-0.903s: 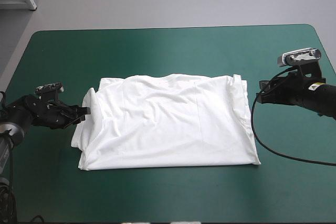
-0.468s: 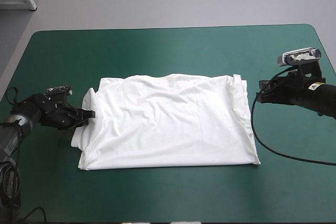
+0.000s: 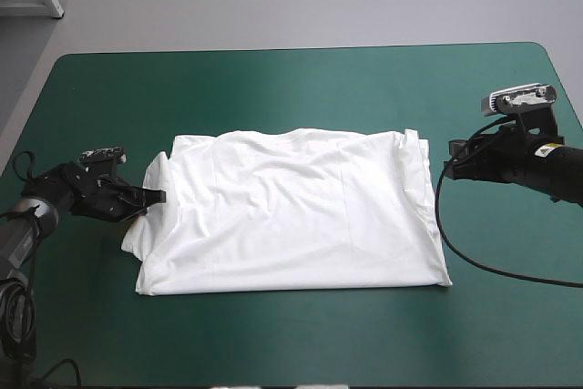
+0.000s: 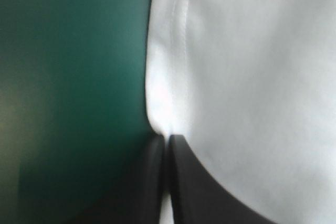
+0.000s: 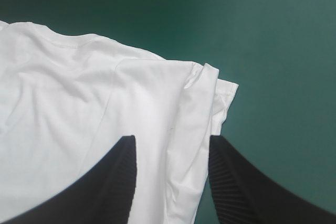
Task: Fold the cloth
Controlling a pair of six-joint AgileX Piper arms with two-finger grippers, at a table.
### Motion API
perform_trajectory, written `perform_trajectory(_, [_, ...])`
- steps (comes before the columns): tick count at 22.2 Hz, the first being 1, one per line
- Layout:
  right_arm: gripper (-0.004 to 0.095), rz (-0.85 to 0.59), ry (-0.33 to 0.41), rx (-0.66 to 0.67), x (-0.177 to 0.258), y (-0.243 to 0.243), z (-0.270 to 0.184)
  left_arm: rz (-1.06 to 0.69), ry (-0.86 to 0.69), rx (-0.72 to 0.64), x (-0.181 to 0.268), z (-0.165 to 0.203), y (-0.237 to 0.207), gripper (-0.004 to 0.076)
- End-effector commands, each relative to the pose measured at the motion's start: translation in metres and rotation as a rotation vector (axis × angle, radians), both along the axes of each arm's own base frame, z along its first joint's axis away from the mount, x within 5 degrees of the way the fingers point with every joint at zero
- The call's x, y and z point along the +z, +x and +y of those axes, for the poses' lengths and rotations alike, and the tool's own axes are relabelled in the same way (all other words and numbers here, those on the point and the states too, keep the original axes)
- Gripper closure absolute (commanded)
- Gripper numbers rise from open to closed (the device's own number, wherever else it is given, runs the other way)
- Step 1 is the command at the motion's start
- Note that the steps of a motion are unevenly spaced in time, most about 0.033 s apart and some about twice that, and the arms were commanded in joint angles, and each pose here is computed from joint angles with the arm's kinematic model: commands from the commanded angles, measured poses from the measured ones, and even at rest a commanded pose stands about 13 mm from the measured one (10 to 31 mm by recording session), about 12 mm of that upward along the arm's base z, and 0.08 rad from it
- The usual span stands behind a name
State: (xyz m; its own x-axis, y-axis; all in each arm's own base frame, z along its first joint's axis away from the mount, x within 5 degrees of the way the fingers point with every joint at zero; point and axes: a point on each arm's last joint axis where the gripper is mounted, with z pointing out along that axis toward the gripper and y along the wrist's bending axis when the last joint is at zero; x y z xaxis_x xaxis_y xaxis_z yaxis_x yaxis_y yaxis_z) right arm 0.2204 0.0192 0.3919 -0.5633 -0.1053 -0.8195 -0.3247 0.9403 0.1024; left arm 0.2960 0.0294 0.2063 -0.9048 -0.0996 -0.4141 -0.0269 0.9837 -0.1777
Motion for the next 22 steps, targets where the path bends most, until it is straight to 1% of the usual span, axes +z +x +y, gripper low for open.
perform_trajectory(1, [0.0495,-0.091,0.024,-0.018,0.018,-0.003,0.0,-0.113,0.005,0.001,0.032,-0.004,-0.004,0.0703])
perform_trajectory(6, [0.0495,-0.091,0.024,-0.018,0.018,-0.003,0.0,-0.194,-0.044,-0.025,0.072,-0.015,-0.03,0.0703])
perform_trajectory(8, [0.0495,-0.091,0.024,-0.018,0.018,-0.003,0.0,-0.196,-0.086,-0.096,0.08,-0.029,-0.039,0.0703])
perform_trajectory(10, [0.0495,-0.091,0.022,-0.018,0.018,-0.003,-0.001,-0.177,-0.124,-0.168,0.081,-0.048,-0.041,0.0705])
perform_trajectory(13, [0.0495,-0.089,0.022,-0.018,0.018,-0.003,-0.001,-0.219,-0.135,-0.278,0.082,-0.085,-0.04,0.0705])
perform_trajectory(15, [0.0495,-0.089,0.022,-0.018,0.018,-0.003,-0.001,-0.189,-0.144,-0.359,0.075,-0.107,-0.042,0.0705])
perform_trajectory(18, [0.0494,-0.084,0.022,-0.015,0.018,-0.003,0.0,-0.151,-0.137,-0.411,0.064,-0.121,-0.039,0.0704])
perform_trajectory(19, [0.0494,-0.08,0.022,-0.012,0.017,-0.003,0.0,-0.142,-0.131,-0.426,0.06,-0.124,-0.038,0.0696])
perform_trajectory(20, [0.0494,-0.07,0.022,-0.006,0.017,-0.004,0.0,-0.133,-0.135,-0.438,0.057,-0.126,-0.036,0.0662])
perform_trajectory(21, [0.0494,-0.067,0.019,-0.002,0.016,-0.004,0.0,-0.128,-0.143,-0.452,0.056,-0.127,-0.036,0.0617])
perform_trajectory(22, [0.0494,-0.065,0.016,0.0,0.016,-0.004,0.0,-0.126,-0.157,-0.462,0.056,-0.128,-0.037,0.0554])
